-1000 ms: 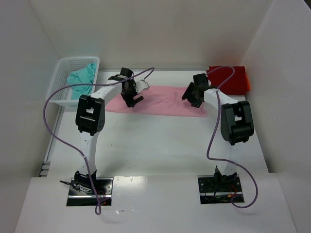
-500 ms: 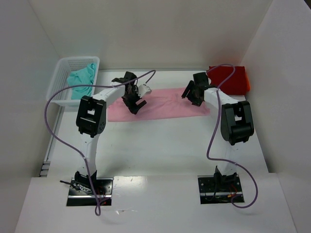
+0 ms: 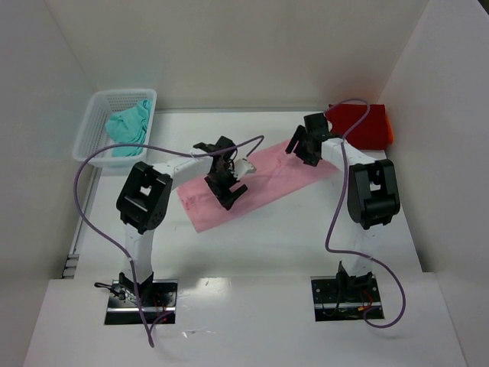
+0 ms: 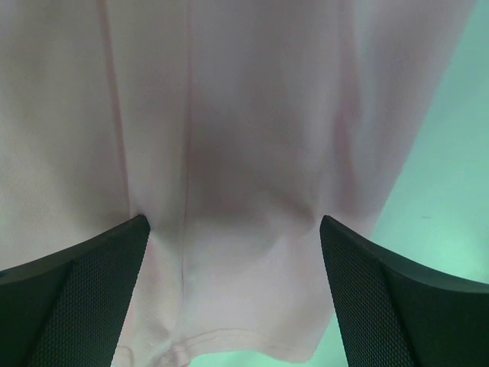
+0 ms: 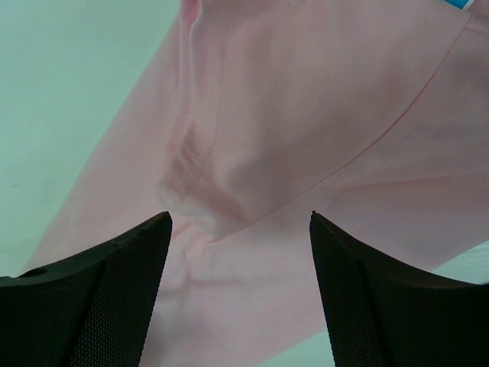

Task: Fold and stack the t-shirts
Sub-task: Rotate the tshirt 90 degrees

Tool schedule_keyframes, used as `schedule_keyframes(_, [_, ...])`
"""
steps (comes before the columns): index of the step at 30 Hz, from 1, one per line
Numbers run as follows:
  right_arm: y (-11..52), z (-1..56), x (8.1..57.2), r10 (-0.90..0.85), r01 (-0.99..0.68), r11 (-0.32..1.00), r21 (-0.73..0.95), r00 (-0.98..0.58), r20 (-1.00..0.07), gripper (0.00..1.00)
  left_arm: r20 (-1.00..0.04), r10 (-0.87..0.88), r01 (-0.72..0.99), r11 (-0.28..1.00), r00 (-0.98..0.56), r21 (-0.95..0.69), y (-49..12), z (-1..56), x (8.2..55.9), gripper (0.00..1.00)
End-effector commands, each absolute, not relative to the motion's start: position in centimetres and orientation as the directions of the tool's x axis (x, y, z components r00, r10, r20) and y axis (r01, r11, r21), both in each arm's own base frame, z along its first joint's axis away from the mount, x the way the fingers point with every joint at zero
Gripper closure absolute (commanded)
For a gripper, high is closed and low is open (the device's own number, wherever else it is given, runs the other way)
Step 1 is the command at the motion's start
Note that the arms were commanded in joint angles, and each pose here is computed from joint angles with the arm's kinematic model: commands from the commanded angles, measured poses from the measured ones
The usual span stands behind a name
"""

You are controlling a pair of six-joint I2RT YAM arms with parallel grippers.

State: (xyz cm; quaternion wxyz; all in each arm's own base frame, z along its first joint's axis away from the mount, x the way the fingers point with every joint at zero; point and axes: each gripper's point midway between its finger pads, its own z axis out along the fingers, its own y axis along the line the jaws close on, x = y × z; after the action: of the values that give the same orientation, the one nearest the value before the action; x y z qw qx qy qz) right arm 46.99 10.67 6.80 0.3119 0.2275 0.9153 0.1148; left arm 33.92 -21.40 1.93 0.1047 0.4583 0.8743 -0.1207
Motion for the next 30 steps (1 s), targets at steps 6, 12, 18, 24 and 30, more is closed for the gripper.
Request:
schedule_keyframes(6, [10.3, 12.1, 47.5, 0.474, 0.289, 0.879, 0.380, -0.615, -0.630, 0.20, -0.107, 0.732, 0.682, 0.558, -0.673, -0.472, -25.3, 0.6, 22.0, 0.00])
schedule_keyframes(12, [9.2, 11.5, 46.7, 0.478, 0.318, 0.878, 0.358, -0.612, -0.630, 0.20, -0.087, 0.735, 0.676, 0.562, -0.672, -0.476, -25.5, 1.7, 19.1, 0.00])
schedule_keyframes(18, [8.8, 7.9, 46.2, 0.468, 0.358, 0.884, 0.302, -0.657, -0.591, 0.20, -0.078, 0.738, 0.671, 0.559, -0.671, -0.487, -25.4, 2.0, 17.7, 0.00])
schedule_keyframes(24, [9.9, 5.1, 45.7, 0.443, 0.357, 0.897, 0.262, -0.719, -0.536, 0.21, -0.112, 0.718, 0.677, 0.576, -0.687, -0.459, -25.6, 1.8, 18.4, 0.00])
schedule_keyframes(30, [11.3, 2.7, 45.5, 0.398, 0.339, 0.917, 0.210, -0.754, -0.523, 0.21, -0.193, 0.698, 0.712, 0.605, -0.690, -0.356, -26.1, 2.2, 20.9, 0.00])
